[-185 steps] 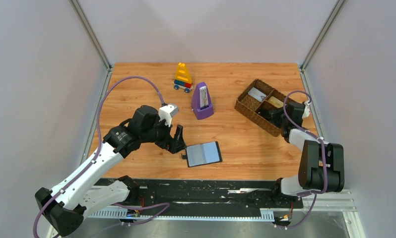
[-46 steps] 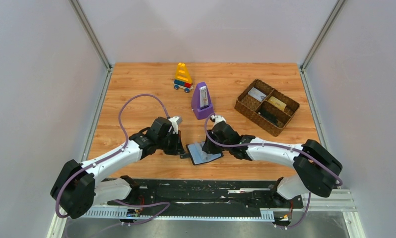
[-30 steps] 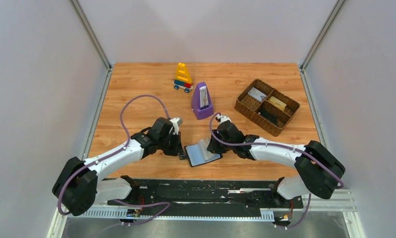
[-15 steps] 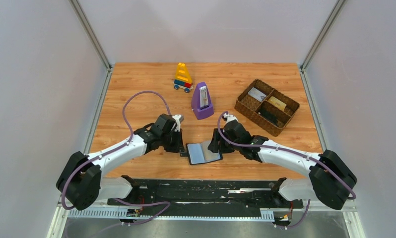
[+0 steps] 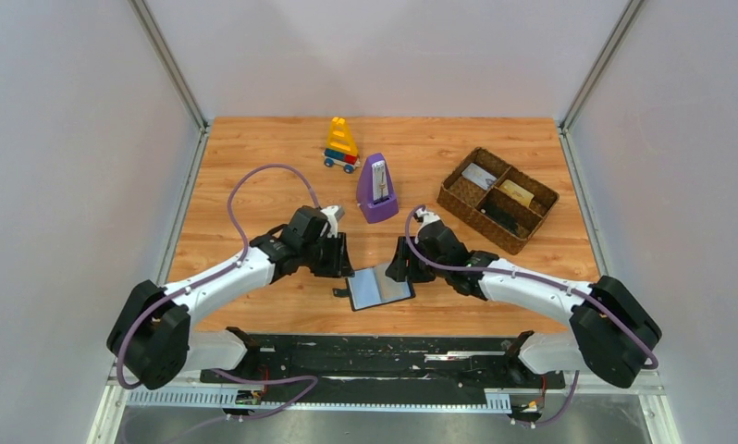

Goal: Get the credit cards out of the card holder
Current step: Remove the credit card from the card holder.

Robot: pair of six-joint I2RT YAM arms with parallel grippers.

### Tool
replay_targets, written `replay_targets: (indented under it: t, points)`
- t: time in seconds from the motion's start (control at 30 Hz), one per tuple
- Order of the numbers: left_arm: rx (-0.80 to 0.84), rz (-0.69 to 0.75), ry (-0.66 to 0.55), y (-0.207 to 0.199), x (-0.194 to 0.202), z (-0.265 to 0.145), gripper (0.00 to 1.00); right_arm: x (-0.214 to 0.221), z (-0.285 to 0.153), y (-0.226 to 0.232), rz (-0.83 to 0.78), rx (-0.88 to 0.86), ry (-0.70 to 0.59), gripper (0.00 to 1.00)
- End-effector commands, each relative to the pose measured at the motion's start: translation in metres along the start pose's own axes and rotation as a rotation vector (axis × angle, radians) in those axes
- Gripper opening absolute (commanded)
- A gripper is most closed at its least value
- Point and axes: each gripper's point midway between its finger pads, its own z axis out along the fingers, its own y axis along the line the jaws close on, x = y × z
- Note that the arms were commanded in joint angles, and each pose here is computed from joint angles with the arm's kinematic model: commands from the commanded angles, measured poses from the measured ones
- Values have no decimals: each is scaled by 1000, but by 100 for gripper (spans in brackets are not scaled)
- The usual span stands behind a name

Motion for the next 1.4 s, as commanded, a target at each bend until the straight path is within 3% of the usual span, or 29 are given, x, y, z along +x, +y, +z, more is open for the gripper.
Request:
replay_targets:
  t: [0.0,0.27,0.6,1.13,1.37]
  points:
    - [80,-5,-9,-11,-3,15,39,-10,8,14,11,-93,-15,52]
    - [71,-25,44,0,10,40,27,-3,20,6,28,-86,10,51]
    - [66,-65,97,12,29,60,26,10,33,-1,51,-78,54,50]
    - [224,-74,47,-18,15,61,27,21,35,-6,79,-82,73,46]
    - [209,-99,57,-11,20,69,27,23,34,-6,84,-84,73,45]
